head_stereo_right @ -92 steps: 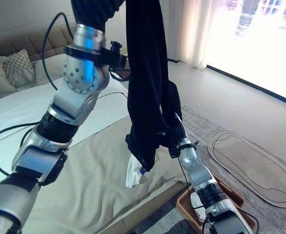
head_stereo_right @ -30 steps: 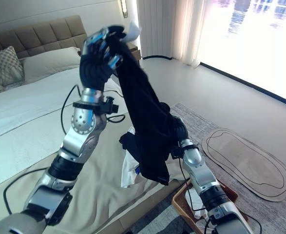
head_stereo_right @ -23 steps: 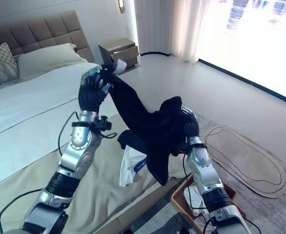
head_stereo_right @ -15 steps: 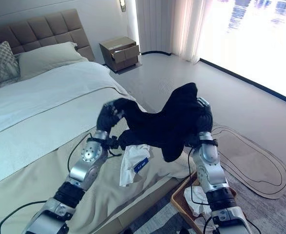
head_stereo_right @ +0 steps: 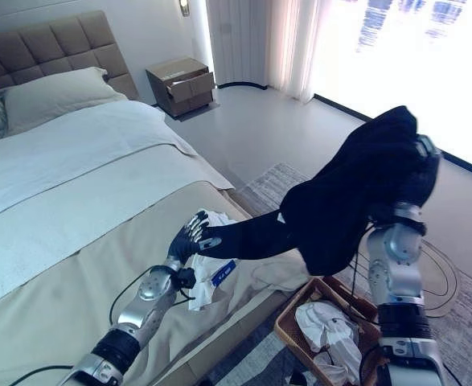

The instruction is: Pick up clothes into the bucket

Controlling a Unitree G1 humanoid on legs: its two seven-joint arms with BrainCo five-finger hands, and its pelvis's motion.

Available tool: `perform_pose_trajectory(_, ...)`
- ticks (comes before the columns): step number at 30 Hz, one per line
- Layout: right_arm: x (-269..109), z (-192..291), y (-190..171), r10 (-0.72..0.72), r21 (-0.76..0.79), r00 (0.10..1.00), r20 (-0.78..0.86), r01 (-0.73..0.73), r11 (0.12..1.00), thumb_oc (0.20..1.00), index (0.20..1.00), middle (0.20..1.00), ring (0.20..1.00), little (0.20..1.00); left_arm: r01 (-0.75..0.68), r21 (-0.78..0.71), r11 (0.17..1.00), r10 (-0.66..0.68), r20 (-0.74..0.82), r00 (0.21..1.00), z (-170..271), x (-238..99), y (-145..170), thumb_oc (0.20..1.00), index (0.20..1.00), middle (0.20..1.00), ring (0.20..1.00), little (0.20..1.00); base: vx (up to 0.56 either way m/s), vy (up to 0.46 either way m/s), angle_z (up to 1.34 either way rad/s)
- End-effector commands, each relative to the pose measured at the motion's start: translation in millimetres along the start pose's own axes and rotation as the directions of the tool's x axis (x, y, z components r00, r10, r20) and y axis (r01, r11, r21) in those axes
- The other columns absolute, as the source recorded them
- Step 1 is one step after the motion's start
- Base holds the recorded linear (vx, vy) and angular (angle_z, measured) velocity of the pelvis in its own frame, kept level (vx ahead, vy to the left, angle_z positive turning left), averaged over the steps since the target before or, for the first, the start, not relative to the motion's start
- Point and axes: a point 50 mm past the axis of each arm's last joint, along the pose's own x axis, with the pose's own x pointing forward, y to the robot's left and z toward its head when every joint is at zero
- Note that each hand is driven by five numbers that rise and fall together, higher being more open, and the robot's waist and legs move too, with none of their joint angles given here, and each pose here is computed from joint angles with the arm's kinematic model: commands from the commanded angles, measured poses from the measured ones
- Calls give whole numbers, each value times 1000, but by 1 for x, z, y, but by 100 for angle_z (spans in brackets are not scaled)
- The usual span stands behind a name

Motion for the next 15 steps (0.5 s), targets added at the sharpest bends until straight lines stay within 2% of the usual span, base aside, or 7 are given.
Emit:
perform_pose_trajectory(1, 30, 56, -9, -67, 98, 960, 273, 41, 994, 200, 200, 200, 200, 200, -46, 20, 999, 45, 40, 998, 6, 3, 12, 1000, 1000, 1000, 1000, 1000, 23, -12, -10)
perform_pose_trajectory(8, 29, 74, -35, -77, 14, 943, 323, 77, 997, 200, 200, 200, 200, 200, -132, -26, 991, 133, 32, 991, -3, -12, 32, 1000, 1000, 1000, 1000, 1000, -9, -11, -5)
perform_pose_trajectory(15, 25, 74, -50, -121, 35, 940, 319, 115, 993, 200, 200, 200, 200, 200, -154, -22, 988, 155, 86, 984, 4, -23, 44, 1000, 1000, 1000, 1000, 1000, -9, -18, -5)
